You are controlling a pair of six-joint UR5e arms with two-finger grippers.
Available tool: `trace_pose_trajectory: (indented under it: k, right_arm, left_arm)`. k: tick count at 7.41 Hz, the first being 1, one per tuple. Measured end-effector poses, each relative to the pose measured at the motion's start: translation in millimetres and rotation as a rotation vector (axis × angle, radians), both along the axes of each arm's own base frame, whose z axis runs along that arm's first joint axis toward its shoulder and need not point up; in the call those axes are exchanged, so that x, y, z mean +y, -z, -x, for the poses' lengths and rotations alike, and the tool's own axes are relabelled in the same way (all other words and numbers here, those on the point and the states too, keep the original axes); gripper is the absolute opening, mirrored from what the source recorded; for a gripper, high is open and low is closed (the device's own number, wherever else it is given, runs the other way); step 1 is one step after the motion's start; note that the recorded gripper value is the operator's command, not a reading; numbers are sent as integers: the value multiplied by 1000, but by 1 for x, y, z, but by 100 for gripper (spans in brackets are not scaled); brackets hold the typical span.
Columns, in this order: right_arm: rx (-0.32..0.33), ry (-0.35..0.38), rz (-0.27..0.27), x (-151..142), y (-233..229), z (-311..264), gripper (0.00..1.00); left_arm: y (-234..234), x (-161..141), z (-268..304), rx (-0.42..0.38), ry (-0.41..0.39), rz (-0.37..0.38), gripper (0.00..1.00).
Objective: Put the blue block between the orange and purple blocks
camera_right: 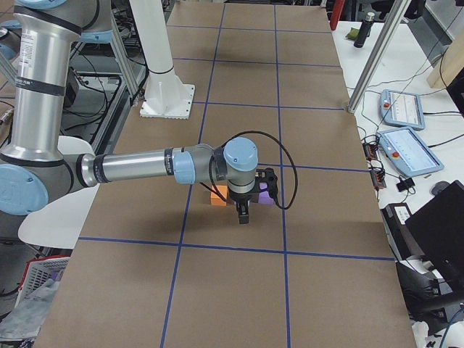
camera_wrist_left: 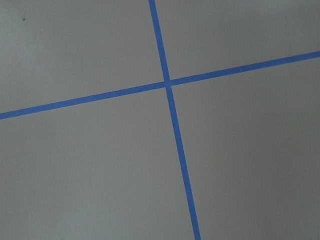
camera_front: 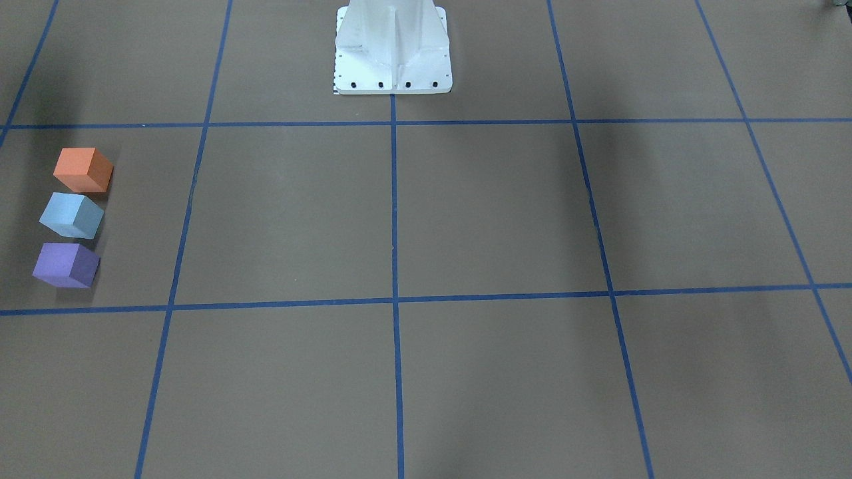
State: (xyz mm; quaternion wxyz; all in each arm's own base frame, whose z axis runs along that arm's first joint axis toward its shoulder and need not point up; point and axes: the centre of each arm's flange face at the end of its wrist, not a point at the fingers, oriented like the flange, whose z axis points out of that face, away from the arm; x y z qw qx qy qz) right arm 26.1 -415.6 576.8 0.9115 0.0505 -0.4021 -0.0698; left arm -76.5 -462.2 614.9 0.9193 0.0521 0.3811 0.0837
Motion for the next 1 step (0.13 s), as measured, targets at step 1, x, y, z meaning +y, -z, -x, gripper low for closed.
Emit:
trace_pose_trajectory:
  k: [1]
  right_arm:
    - [0,0,-1,0,0,0,100]
  left_arm:
    - [0,0,0,0,0,0,100]
